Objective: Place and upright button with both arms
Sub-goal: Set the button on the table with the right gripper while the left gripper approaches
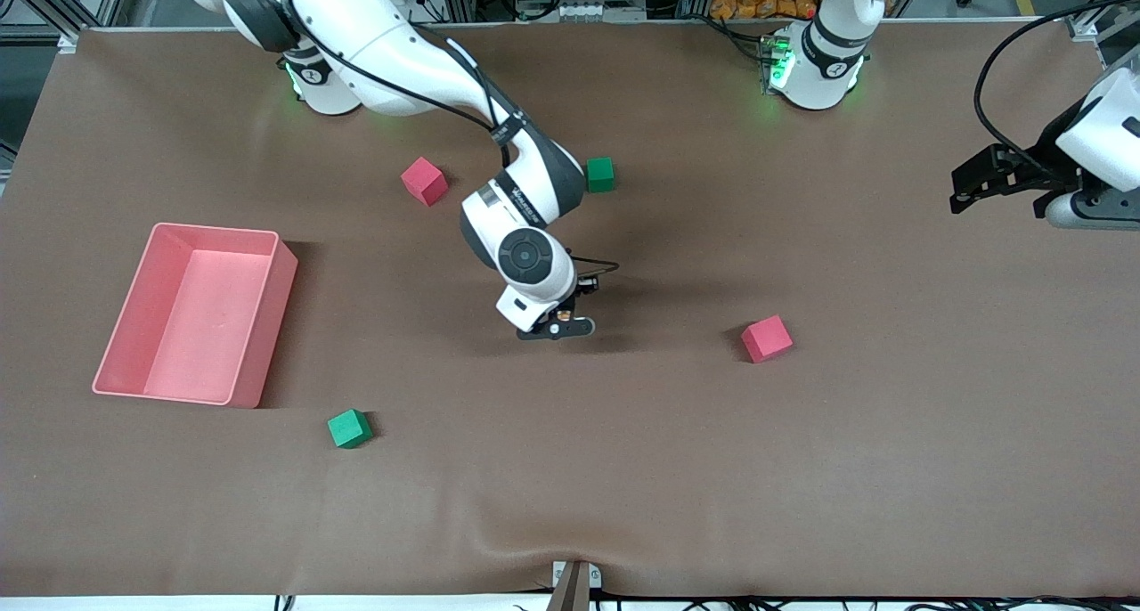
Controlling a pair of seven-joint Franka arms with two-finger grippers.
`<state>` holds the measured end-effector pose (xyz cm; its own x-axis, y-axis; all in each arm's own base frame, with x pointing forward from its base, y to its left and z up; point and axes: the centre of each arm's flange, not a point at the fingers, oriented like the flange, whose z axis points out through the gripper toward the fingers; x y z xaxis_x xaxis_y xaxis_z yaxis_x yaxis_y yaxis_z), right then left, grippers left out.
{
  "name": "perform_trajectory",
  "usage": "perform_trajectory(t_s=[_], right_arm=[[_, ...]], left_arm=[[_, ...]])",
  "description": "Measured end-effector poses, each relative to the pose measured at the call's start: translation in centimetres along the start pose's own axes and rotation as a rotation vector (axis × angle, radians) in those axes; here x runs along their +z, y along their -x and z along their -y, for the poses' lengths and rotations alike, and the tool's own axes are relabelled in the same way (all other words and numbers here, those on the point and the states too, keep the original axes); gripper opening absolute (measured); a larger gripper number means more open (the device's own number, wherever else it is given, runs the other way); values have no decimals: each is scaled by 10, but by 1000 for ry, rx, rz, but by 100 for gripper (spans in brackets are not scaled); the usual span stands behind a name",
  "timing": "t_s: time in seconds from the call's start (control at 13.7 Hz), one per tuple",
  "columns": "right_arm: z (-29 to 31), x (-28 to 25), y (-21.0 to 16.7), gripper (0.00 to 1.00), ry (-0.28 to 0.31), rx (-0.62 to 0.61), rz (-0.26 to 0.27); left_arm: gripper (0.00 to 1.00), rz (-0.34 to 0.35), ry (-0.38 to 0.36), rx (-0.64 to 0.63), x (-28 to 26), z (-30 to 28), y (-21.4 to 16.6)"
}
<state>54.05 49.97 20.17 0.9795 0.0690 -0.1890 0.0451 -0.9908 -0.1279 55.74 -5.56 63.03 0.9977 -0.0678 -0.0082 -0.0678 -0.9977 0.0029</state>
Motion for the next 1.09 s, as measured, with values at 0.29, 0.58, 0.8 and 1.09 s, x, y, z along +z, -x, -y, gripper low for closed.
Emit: perform_trajectory(t_s=[0.29,0.58,0.8,1.09], right_arm=[[3,22,-2,42,-23,53,20],[5,20,-2,68,-36,58,20],[12,-14,-5,100,-47,51,8],[-20,-135,-7,100,-36,92,19]], left_arm=[[100,13,1,17,7,-9,-3],[100,30,2,41,17,-23,-8],[100,43,2,54,24,-30,-11],[100,48,64,36,50,-59,-29]])
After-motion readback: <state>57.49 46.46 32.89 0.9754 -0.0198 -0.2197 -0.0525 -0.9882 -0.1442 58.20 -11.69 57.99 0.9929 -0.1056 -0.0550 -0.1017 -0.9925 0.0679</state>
